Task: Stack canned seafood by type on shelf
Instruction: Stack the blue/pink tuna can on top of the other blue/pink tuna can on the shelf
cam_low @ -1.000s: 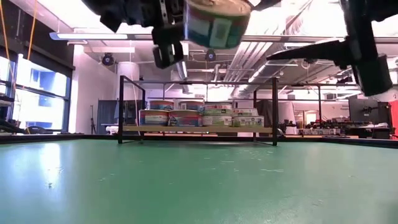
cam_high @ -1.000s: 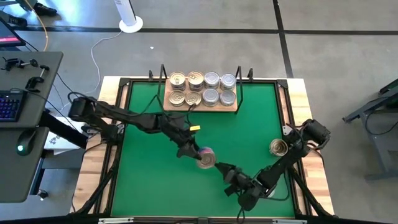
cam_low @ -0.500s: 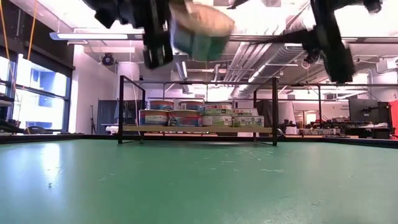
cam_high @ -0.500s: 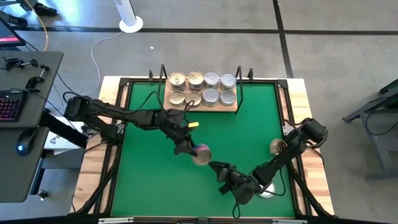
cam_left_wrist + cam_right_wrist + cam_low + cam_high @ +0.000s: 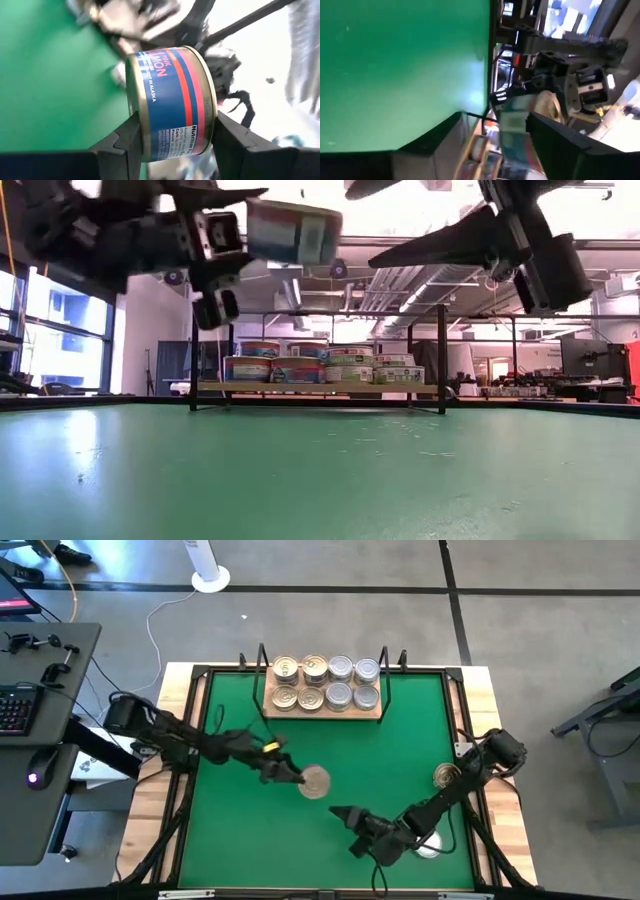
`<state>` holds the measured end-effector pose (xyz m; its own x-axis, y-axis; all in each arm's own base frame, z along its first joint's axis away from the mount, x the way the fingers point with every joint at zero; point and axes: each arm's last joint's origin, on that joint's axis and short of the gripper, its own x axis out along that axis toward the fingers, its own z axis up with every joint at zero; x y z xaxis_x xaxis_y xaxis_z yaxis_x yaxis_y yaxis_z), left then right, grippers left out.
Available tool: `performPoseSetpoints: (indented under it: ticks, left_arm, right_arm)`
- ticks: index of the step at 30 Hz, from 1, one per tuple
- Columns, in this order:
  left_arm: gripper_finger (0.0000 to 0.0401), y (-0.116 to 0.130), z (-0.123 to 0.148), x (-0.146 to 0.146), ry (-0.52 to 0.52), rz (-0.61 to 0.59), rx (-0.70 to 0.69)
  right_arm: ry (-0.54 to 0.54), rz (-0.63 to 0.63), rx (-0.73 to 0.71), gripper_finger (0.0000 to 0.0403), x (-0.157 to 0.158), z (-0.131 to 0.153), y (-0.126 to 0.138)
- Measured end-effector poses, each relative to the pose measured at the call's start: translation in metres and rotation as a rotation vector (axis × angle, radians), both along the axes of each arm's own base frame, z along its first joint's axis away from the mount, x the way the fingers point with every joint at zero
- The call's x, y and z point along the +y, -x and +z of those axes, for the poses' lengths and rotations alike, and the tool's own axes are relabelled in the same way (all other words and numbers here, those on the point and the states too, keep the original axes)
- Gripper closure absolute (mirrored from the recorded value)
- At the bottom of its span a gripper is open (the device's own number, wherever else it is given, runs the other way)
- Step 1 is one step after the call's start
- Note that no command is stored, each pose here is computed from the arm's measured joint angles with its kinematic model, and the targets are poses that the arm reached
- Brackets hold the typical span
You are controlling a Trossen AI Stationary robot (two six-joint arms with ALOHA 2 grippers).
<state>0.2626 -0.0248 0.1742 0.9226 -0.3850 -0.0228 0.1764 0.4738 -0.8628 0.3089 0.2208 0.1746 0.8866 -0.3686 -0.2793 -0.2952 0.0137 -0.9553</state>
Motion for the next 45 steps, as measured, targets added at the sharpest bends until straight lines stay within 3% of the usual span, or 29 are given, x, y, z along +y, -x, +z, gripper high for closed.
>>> performPoseSetpoints:
  ticks: [5,9,14,25,30,35,40,45]
  left_arm:
    - [0.0249,0.015,0.011,-0.008,0.039,0.075,-0.201]
    - [0.0249,0.016,0.012,-0.012,0.035,0.123,-0.225]
    - [0.0249,0.015,0.017,-0.016,0.023,0.147,-0.268]
    - [0.0249,0.016,0.016,-0.021,0.038,0.165,-0.253]
    - [0.0249,0.015,0.013,-0.022,0.051,0.153,-0.21]
    - [0.0249,0.015,0.013,-0.022,0.093,0.152,-0.199]
    - [0.0245,0.015,0.014,-0.02,0.058,0.147,-0.217]
    - [0.0108,0.015,0.016,-0.014,-0.086,0.062,-0.292]
  right_arm:
    - [0.105,0.039,-0.043,0.0132,-0.004,0.012,-0.011]
    - [0.208,0.051,-0.117,0.0107,-0.011,0.029,-0.021]
    - [0.243,0.011,-0.173,0.0105,-0.027,0.041,-0.031]
    - [0.365,-0.035,-0.114,0.0105,-0.06,0.042,-0.049]
    - [0.376,-0.057,-0.123,0.0133,-0.066,0.044,-0.052]
    - [0.341,-0.062,-0.143,0.0208,-0.067,0.044,-0.052]
    - [0.261,-0.07,-0.178,0.0212,-0.066,0.044,-0.052]
    - [0.02,-0.138,-0.278,0.0221,-0.064,0.042,-0.05]
